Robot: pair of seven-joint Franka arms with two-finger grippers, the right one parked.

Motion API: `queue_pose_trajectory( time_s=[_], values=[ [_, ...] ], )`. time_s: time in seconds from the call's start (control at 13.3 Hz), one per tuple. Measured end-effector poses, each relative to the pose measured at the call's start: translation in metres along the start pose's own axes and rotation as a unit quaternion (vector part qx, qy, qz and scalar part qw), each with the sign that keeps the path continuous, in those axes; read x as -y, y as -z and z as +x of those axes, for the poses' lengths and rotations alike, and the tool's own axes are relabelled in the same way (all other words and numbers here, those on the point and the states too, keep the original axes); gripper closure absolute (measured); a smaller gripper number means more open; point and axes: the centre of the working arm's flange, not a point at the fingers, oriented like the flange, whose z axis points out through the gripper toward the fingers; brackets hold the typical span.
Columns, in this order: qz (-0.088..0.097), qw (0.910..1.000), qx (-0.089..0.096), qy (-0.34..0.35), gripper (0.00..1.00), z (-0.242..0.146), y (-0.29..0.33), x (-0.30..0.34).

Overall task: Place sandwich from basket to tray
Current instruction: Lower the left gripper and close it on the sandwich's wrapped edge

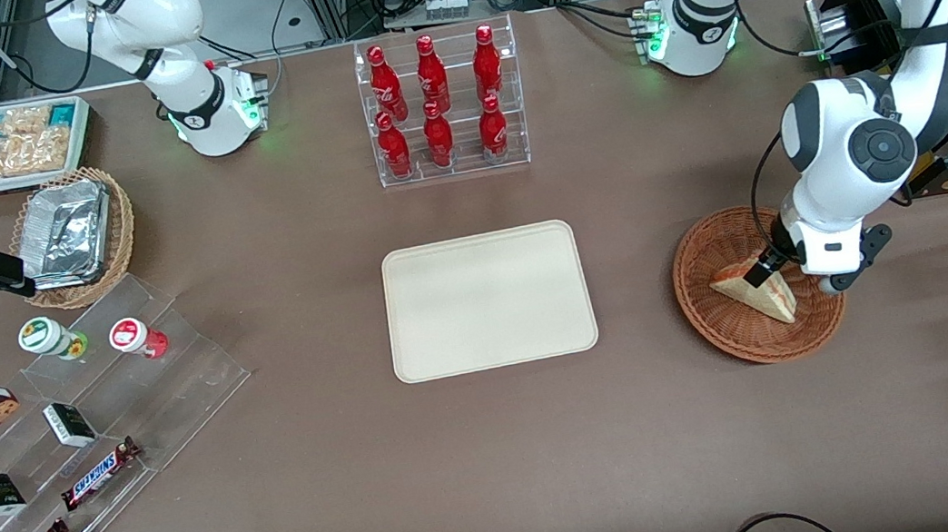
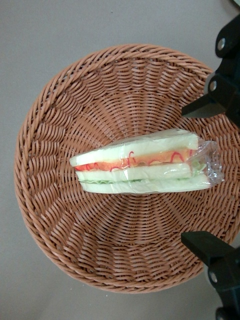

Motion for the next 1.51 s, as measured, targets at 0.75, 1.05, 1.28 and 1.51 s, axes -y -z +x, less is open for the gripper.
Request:
queue_pose_trajectory(
  time_s=[0.75,1.05,1.28,1.51],
  values=[
    [0.001,0.9998,0.003,0.018,0.04,0.001,-0.026,-0.003],
    [-0.003,0.9994,-0.001,0.035,0.28,0.002,-0.034,-0.004],
    [-0.004,0.9993,-0.002,0.036,0.61,0.003,-0.036,-0.006],
    [-0.006,0.9994,-0.004,0.035,0.79,0.005,-0.032,-0.008]
  ],
)
